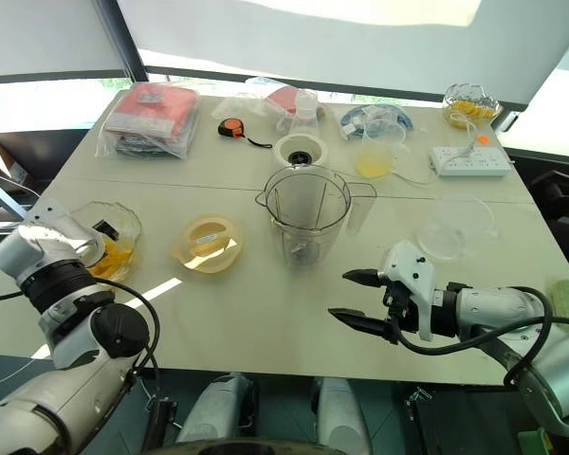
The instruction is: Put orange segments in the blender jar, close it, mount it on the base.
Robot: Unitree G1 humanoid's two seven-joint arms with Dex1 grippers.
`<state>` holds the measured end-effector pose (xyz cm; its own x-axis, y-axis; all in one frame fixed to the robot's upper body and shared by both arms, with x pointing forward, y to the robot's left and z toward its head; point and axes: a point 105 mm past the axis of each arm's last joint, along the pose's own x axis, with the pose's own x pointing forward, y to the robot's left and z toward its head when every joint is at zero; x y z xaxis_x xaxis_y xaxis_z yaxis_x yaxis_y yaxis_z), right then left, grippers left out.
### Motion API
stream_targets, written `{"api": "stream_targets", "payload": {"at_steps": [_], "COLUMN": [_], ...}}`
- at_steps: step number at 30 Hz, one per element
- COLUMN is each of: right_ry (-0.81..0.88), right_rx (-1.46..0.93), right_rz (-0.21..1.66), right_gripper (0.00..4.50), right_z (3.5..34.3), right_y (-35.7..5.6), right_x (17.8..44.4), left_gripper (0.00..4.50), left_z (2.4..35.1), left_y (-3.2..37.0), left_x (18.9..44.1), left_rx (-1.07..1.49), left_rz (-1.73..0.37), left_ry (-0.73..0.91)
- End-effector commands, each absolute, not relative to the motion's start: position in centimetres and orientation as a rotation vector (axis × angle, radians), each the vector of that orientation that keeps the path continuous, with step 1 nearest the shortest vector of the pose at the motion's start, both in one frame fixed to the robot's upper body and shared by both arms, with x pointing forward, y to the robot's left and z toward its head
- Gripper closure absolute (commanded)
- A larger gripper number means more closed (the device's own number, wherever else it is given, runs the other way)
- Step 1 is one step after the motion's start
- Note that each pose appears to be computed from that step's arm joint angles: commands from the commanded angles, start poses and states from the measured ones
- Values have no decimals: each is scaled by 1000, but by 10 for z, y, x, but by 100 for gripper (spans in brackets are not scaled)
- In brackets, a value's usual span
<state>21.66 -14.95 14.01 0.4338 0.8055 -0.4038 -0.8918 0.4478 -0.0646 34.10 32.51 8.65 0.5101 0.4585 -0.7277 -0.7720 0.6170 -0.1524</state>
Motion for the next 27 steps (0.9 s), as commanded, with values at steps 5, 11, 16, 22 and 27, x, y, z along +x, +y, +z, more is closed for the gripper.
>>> {"api": "stream_targets", "payload": {"at_steps": [5, 11, 16, 22, 27], "right_ry": [287, 279, 273, 269, 267], "right_rx": [-311, -320, -325, -328, -328], "right_rz": [1078, 1074, 1071, 1072, 1074], "right_gripper": [118, 118, 118, 118, 118], "right_z": [148, 150, 151, 150, 149], "right_y": [-145, -145, -145, -145, -145], "right_x": [216, 218, 221, 223, 225], "left_gripper": [5, 179, 425, 425, 425], "left_z": [85, 76, 78, 101, 141], "left_y": [333, 338, 338, 341, 343], "left_x": [351, 351, 349, 341, 334], "left_rx": [-507, -515, -517, -497, -420], "left_rz": [781, 799, 799, 807, 782], "left_ry": [659, 666, 664, 631, 559]}}
